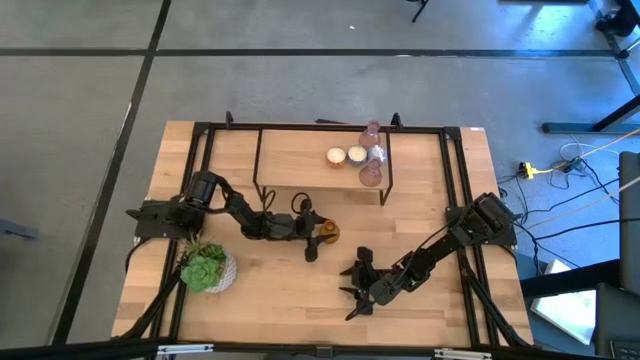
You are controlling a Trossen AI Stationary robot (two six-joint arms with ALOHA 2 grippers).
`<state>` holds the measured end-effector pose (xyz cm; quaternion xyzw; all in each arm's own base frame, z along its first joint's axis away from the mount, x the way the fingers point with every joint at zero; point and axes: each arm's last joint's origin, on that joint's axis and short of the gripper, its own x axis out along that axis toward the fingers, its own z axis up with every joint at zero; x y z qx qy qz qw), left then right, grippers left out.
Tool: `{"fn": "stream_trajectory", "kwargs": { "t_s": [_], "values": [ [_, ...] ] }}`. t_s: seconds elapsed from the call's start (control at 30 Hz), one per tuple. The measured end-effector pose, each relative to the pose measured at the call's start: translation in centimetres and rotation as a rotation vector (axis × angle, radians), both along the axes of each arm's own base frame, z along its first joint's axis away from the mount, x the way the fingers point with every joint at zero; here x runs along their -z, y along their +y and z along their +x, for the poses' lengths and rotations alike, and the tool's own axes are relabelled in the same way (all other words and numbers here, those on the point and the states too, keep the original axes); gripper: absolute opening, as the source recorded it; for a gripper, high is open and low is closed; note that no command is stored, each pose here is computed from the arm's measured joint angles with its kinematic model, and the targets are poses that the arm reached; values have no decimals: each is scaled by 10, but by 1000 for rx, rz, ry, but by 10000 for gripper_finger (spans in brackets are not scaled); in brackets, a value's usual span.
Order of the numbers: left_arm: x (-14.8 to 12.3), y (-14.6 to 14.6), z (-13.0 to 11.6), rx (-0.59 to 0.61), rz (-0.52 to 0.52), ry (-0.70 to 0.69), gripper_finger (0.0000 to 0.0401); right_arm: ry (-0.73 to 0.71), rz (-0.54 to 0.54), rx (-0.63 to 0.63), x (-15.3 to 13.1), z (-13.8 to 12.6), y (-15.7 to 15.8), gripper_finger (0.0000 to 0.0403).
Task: Pick & Place candle stick holders
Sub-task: Put the yellow glass candle holder on the shelf
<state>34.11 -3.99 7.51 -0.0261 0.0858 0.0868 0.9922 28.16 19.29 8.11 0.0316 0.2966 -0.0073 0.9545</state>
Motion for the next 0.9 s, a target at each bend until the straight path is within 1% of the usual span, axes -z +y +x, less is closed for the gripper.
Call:
{"fn": "stream_trajectory", "kwargs": {
  "t_s": [0.13, 0.2, 0.27, 0.4, 0.6, 0.73, 0.8, 0.9],
  "values": [
    [0, 0, 0, -9, -10, -4, 193, -1, 0, 0, 0, 0, 0, 197],
    [-2, 0, 0, 26, -24, -23, 193, -1, 1, 0, 0, 0, 0, 197],
    [-6, -1, 1, 56, -13, -59, 193, -1, 1, 0, 0, 0, 0, 197],
    [-9, -2, 1, 67, -4, -88, 193, -1, 1, 0, 0, 0, 0, 197],
    [-8, 1, 2, 103, -17, -86, 193, -1, 2, 1, 0, 0, 0, 197],
    [-8, -1, 2, 199, -4, -83, 196, -1, 2, 1, 0, 0, 0, 197],
    [-8, -2, 2, 243, -18, -77, 201, -1, 2, 1, 0, 0, 0, 197],
    [-5, -7, 1, 277, -41, -57, 217, 1, 4, -2, 0, 0, 0, 197]
  ]
}}
